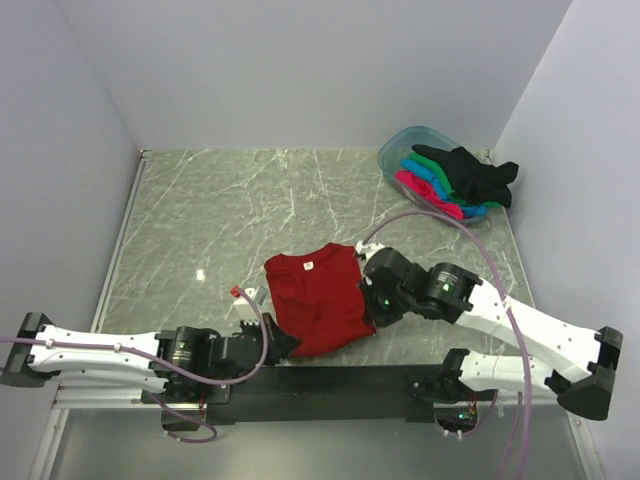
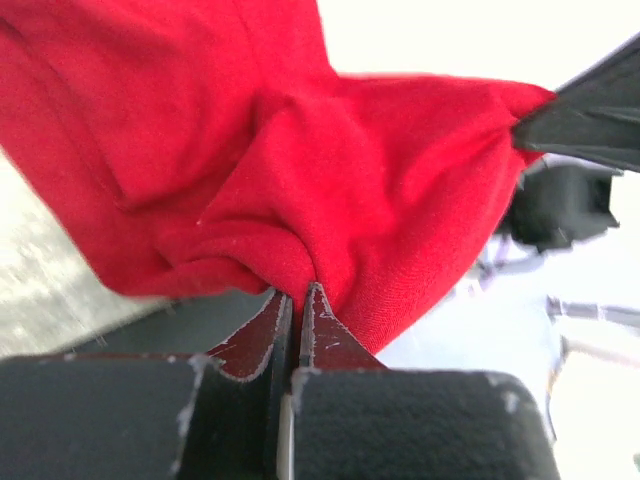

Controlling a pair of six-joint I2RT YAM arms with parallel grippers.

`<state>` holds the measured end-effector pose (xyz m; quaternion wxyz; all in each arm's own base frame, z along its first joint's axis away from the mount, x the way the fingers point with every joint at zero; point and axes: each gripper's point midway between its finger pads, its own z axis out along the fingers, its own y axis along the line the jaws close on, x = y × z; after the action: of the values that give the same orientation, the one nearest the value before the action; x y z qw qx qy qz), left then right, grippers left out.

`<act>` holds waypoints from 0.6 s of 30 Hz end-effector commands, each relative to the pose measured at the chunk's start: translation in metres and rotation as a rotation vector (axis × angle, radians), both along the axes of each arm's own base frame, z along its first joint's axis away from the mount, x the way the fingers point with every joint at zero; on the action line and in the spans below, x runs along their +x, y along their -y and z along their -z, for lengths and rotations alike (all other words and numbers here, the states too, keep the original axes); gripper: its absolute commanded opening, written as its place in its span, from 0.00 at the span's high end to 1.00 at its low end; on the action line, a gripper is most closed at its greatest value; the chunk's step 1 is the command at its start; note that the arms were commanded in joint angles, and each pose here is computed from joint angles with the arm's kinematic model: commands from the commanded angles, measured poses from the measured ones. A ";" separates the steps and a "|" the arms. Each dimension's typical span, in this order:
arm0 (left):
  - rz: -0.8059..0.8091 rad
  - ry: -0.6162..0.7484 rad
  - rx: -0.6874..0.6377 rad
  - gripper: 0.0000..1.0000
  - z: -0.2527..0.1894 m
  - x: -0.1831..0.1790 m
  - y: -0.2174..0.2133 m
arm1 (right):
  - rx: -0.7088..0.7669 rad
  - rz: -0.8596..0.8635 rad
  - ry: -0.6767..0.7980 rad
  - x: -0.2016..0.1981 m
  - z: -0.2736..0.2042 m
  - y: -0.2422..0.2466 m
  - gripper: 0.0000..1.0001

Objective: Fold and stack the t-shirts
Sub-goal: Fold the long partially folded tshirt into a neat square

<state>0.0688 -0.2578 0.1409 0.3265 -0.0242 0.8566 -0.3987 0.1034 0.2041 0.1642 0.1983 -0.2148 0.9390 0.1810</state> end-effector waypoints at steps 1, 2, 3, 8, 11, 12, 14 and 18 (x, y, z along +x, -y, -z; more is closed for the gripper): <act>-0.140 0.038 0.009 0.99 0.006 0.032 -0.005 | 0.022 0.024 0.140 0.041 -0.015 -0.007 1.00; -0.159 0.042 0.017 1.00 0.008 0.039 -0.007 | 0.014 0.034 0.145 0.046 -0.014 -0.007 1.00; -0.190 0.053 0.016 0.99 0.007 0.051 -0.009 | -0.002 0.047 0.147 0.053 -0.011 -0.008 1.00; -0.252 0.077 0.016 1.00 0.005 0.082 -0.019 | -0.010 0.055 0.168 0.077 -0.008 -0.019 1.00; -0.257 0.088 0.037 0.99 0.006 0.095 -0.021 | -0.030 0.066 0.173 0.093 -0.004 -0.023 1.00; -0.263 0.094 0.063 1.00 0.010 0.102 -0.024 | -0.034 0.067 0.170 0.098 -0.003 -0.025 1.00; -0.271 0.090 0.082 1.00 0.015 0.110 -0.025 | -0.044 0.074 0.169 0.109 -0.001 -0.028 1.00; -0.303 0.081 0.119 1.00 0.023 0.121 -0.034 | -0.052 0.079 0.166 0.126 0.003 -0.033 1.00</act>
<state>0.1818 -0.2236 0.1137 0.4073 -0.1309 0.8550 -0.2932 0.2028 0.2266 0.1432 0.2359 -0.1936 0.9443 0.1229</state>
